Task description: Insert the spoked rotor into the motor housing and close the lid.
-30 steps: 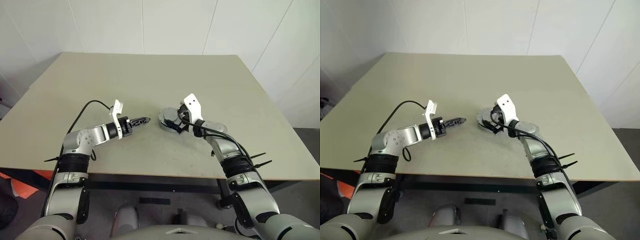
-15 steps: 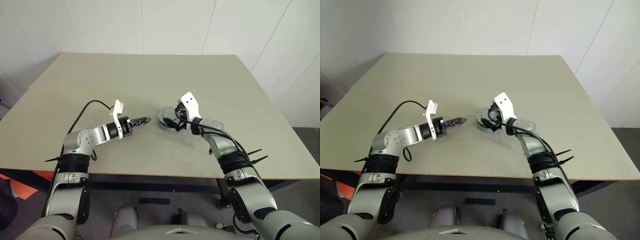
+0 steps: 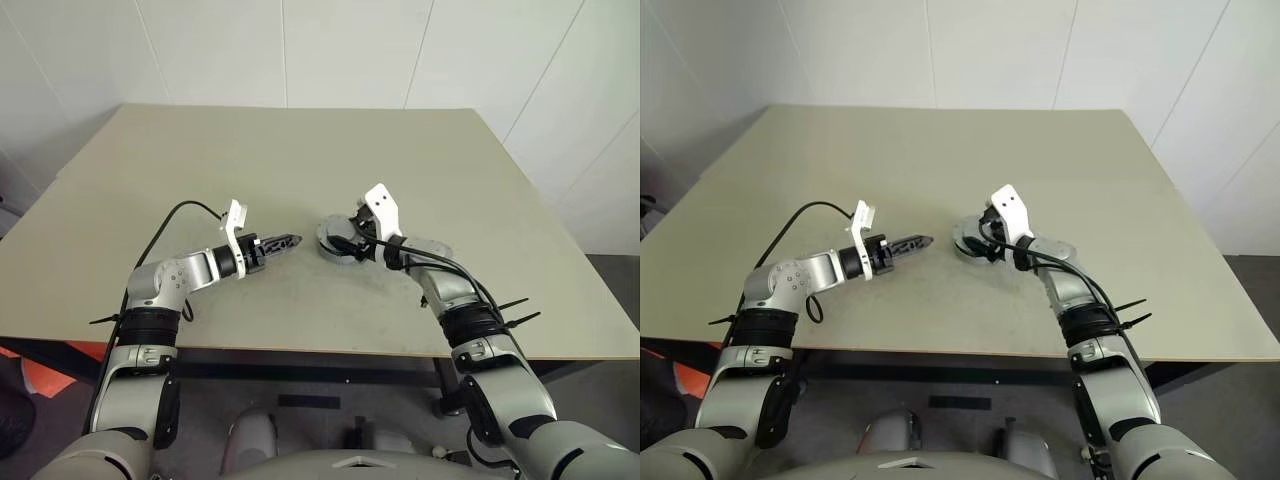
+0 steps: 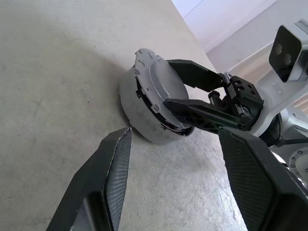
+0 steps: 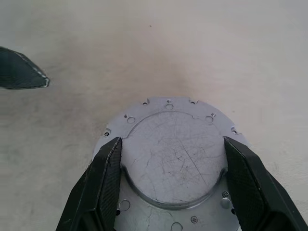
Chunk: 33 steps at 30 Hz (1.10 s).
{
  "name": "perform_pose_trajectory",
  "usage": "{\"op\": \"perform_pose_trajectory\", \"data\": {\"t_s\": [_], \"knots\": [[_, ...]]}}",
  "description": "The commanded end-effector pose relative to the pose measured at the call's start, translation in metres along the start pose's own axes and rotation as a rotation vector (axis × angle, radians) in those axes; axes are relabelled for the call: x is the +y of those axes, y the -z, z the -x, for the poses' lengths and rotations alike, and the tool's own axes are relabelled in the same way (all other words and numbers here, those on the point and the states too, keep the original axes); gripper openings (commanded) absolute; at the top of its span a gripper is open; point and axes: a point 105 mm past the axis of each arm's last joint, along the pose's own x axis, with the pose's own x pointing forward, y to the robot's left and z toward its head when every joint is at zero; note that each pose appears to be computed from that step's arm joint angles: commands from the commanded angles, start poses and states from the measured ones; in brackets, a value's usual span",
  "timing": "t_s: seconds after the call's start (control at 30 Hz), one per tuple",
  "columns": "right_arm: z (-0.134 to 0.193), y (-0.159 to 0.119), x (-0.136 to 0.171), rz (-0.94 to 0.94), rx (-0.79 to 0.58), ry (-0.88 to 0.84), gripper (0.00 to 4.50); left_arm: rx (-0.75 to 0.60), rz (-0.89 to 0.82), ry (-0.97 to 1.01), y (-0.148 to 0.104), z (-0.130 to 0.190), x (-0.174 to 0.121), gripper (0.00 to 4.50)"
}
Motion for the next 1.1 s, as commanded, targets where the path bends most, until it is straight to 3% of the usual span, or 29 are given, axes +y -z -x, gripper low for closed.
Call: {"op": "perform_pose_trajectory", "data": {"t_s": [0.03,0.5,1.1], "knots": [[0.005,-0.012,0.01,0.033,-0.048,-0.088,3.11,-0.02,-0.035,0.027,-0.01,0.0,-0.008,3.03],[0.0,-0.012,0.002,0.062,-0.033,0.012,3.11,-0.016,-0.037,0.025,-0.009,0.002,-0.008,3.03],[0.001,0.02,0.011,0.127,0.071,-0.027,3.11,-0.015,-0.035,0.028,-0.008,0.001,-0.01,3.03]]}}
